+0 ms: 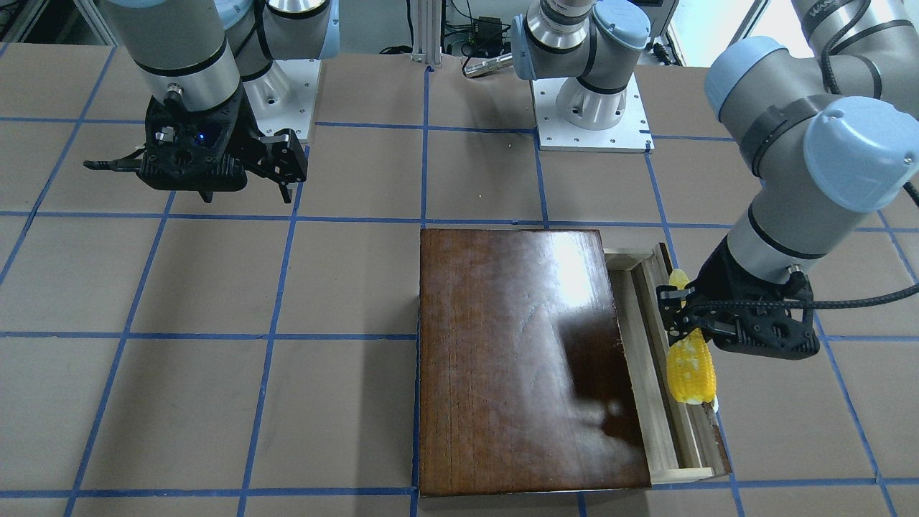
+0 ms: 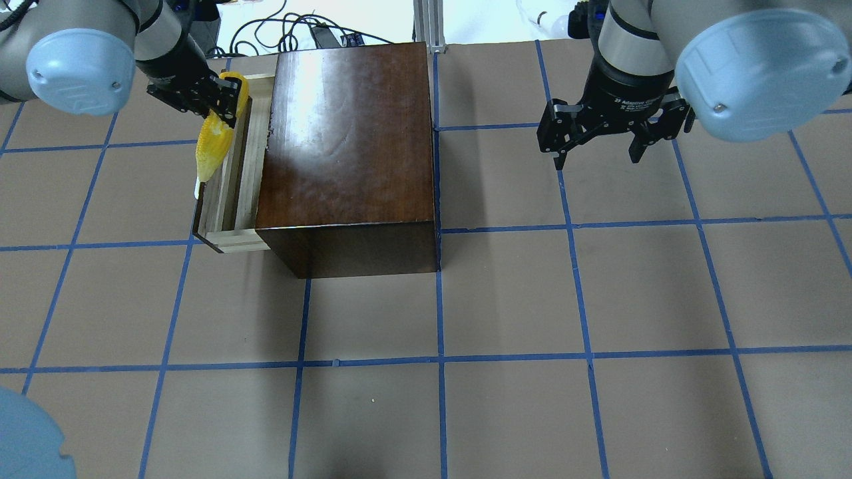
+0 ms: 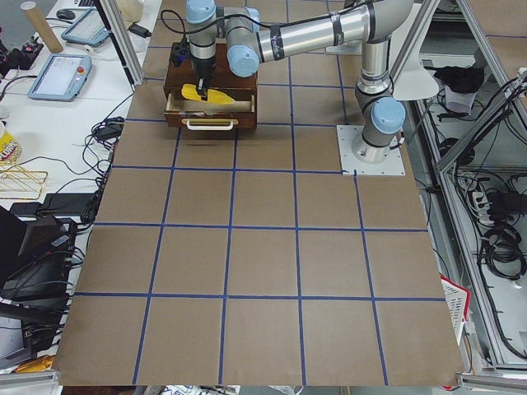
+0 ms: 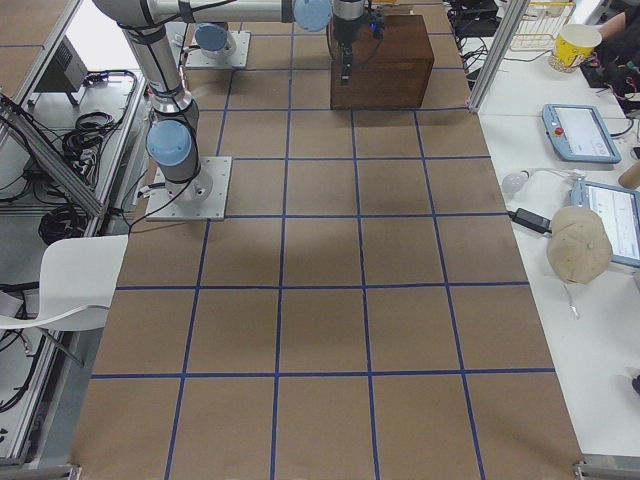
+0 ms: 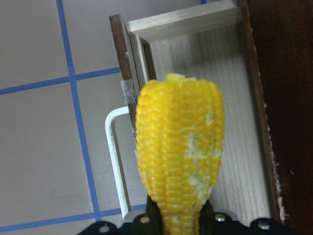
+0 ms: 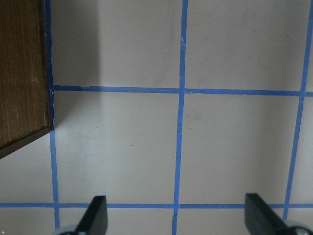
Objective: Open drawer and put corn inside
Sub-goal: 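Lower the corn into the drawer and open the left gripper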
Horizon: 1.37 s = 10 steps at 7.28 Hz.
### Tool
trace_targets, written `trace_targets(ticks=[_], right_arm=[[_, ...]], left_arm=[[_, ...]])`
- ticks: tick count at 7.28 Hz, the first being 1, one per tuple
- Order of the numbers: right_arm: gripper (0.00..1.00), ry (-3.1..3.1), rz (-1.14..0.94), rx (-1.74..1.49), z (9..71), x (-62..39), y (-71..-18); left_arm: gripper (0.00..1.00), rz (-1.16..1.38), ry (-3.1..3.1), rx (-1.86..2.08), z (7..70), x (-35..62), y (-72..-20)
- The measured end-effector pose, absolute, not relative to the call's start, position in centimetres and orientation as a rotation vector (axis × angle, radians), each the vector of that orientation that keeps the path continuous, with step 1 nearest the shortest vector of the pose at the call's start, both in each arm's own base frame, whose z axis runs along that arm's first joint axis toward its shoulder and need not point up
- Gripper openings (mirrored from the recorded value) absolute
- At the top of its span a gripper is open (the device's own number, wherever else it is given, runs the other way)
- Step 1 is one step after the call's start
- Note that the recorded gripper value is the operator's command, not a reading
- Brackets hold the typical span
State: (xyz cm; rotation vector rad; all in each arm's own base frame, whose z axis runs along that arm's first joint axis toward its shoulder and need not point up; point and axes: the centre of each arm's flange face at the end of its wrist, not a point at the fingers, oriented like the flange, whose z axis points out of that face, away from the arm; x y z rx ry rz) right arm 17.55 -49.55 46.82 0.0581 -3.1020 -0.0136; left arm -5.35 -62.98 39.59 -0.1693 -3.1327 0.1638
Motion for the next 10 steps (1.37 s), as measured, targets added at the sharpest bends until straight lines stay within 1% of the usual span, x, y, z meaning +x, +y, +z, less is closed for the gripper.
trace_targets(ticks=[1, 2, 3, 4, 5, 7, 10], right_arm=[[1.00, -3.102, -0.014, 0.058, 46.8, 17.5, -49.5], [1.00, -3.102, -0.014, 0.058, 46.8, 17.5, -49.6], [1.00, -3.102, -0.014, 0.058, 46.8, 17.5, -49.6], [1.00, -3.102, -0.014, 0.057, 46.8, 17.5, -49.6], [1.00, -3.102, -0.014, 0.057, 46.8, 17.5, -49.6], [1.00, -3.102, -0.014, 0.057, 46.8, 17.5, -49.6], [1.00, -3.102, -0.014, 0.057, 46.8, 17.5, -49.6]], left_arm=[[0.00, 0.147, -3.132, -0.145, 39.0, -5.6, -63.0], [0.04, 0.130, -3.132, -0.125, 38.4, -5.7, -63.0], [0.32, 0.119, -3.131, -0.098, 38.0, -5.8, -63.0], [0.69, 0.114, -3.131, -0.079, 37.8, -5.8, -63.0], [0.95, 0.109, -3.130, -0.071, 37.6, -5.8, -63.1], [1.00, 0.106, -3.130, -0.066, 37.5, -5.8, -63.1], [1.00, 0.125, -3.132, -0.063, 38.3, -5.8, -63.1]])
